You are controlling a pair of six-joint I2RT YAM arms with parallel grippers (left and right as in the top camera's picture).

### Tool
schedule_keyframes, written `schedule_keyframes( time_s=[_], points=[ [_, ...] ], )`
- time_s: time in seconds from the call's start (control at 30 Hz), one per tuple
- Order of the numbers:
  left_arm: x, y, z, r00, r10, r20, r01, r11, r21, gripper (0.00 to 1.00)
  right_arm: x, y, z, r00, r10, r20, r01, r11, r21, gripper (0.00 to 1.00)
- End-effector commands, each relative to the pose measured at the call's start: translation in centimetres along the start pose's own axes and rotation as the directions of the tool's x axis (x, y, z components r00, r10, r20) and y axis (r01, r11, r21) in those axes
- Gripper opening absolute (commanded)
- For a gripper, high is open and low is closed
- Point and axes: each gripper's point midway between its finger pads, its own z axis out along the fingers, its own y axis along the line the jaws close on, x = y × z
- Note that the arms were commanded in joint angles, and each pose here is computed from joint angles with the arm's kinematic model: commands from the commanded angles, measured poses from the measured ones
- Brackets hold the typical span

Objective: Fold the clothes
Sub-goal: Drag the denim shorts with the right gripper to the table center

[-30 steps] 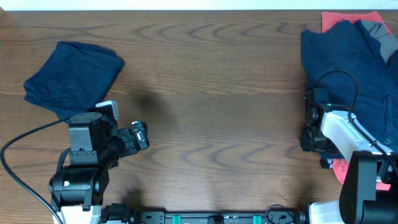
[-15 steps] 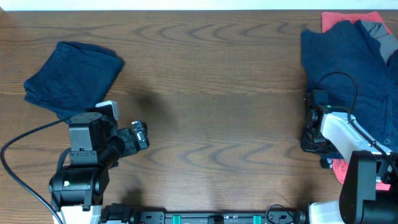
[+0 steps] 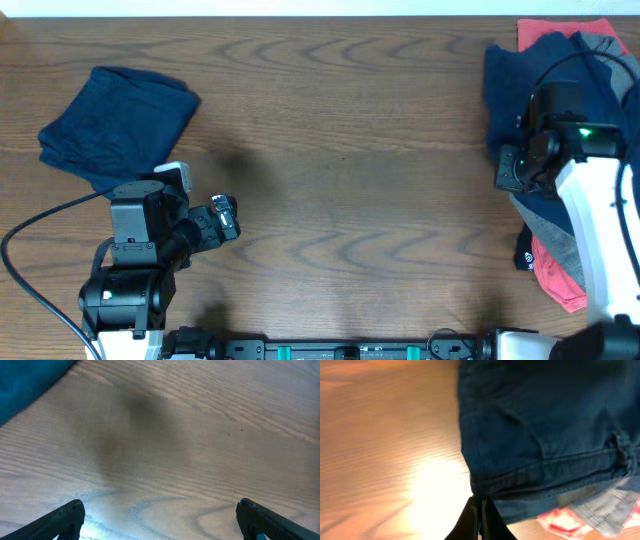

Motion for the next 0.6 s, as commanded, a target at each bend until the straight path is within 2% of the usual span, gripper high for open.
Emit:
schedule_keyframes(
  time_s=[0.0,0.1,0.17,0.23,0.4,0.57],
  points=[
    [-0.6,-0.4,-0.5,0.999,0.027,0.018,-0.027,1.000,0.010,0.98,2.3,4.3,-0.9,0.991,-0.111,-0.070,0.099,0.983,-0.156,0.01],
    [-0.6,-0.4,-0.5,0.999,0.027,0.018,-0.027,1.000,0.010,0.98,5.3,7.9,-1.2,0.962,-0.240,-0.132,0.198,0.943,-0.268,0.01],
    [-0.6,-0.4,-0.5,0.999,0.027,0.018,-0.027,1.000,0.010,0.98,7.4,12.2,-2.0,0.919,-0.380,-0.109,0.300,0.849,-0.435,0.01],
    [-0.6,-0.4,-0.5,0.999,0.027,0.018,-0.027,1.000,0.010,0.98,8.8,15.5,-2.8,0.885,-0.462,-0.063,0.363,0.767,-0.530,0.01],
    [-0.6,-0.4,-0.5,0.999,0.027,0.018,-0.027,1.000,0.010,0.98,9.6,22.7,-3.6,0.833,-0.537,0.129,0.503,0.641,-0.579,0.01],
    [-0.6,-0.4,-0.5,0.999,0.027,0.018,-0.027,1.000,0.010,0.98,9.8,29.5,-4.5,0.776,-0.544,0.320,0.613,0.530,-0.586,0.01]
  ],
)
